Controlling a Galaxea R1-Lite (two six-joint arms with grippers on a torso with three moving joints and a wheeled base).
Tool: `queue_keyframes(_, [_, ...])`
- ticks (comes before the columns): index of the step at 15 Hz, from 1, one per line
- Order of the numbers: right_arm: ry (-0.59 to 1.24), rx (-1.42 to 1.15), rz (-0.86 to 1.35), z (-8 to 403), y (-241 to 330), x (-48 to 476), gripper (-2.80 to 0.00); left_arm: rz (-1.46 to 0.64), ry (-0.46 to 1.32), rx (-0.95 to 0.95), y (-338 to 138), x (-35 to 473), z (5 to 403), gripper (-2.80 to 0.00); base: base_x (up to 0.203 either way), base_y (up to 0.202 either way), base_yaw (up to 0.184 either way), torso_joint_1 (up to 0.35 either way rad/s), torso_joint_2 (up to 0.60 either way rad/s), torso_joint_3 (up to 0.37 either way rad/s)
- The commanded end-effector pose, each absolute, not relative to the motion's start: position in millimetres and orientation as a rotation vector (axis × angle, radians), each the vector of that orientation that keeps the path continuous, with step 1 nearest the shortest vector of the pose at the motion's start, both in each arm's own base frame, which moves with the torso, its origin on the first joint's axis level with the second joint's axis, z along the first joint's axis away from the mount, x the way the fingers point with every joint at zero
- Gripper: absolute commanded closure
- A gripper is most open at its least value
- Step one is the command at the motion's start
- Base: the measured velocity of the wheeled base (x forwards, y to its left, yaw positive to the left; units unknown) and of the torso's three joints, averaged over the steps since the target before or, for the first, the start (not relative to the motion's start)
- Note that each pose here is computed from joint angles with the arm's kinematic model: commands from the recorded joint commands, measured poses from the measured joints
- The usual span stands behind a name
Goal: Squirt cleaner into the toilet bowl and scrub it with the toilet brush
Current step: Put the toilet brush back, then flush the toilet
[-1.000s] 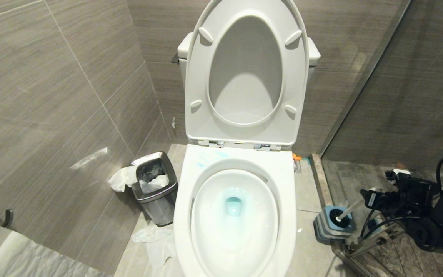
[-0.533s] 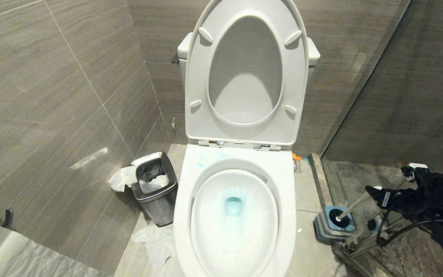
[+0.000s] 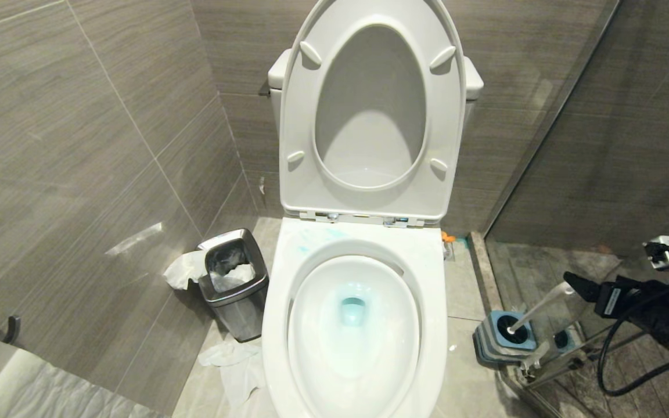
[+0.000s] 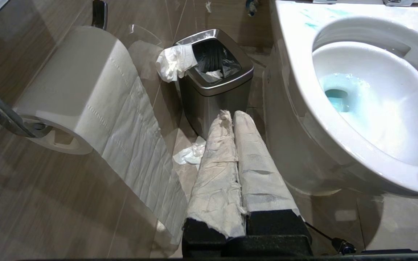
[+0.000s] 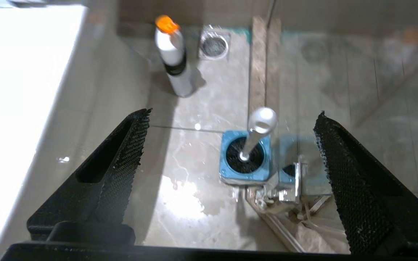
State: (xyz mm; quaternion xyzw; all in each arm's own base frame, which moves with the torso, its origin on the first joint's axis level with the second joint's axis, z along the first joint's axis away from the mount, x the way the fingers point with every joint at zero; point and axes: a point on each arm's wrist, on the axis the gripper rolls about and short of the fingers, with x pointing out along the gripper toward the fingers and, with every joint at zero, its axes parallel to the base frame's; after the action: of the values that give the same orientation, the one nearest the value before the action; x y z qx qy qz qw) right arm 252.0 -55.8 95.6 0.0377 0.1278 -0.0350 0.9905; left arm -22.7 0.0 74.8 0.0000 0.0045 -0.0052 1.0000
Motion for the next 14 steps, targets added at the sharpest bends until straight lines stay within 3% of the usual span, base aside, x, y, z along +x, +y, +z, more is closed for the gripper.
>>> queue_keyframes(1, [0.174, 0.040, -0.049, 118, -50, 233, -2.80, -0.011, 0.012, 0.000, 0, -22, 74, 0.00, 0.000, 0.000, 0.000, 0.000, 0.00, 0.000])
queue_keyframes(2, [0.159, 0.015, -0.040, 122, -49, 228, -2.80, -0.011, 0.012, 0.000, 0, -22, 74, 0.00, 0.000, 0.000, 0.000, 0.000, 0.00, 0.000])
queue_keyframes(3, [0.136, -0.001, -0.024, 127, -47, 223, 0.00, -0.011, 0.012, 0.000, 0, -22, 74, 0.00, 0.000, 0.000, 0.000, 0.000, 0.00, 0.000])
queue_keyframes(14, [0.087, -0.068, 0.006, 222, -36, 180, 0.00, -0.011, 0.012, 0.000, 0, -22, 74, 0.00, 0.000, 0.000, 0.000, 0.000, 0.00, 0.000])
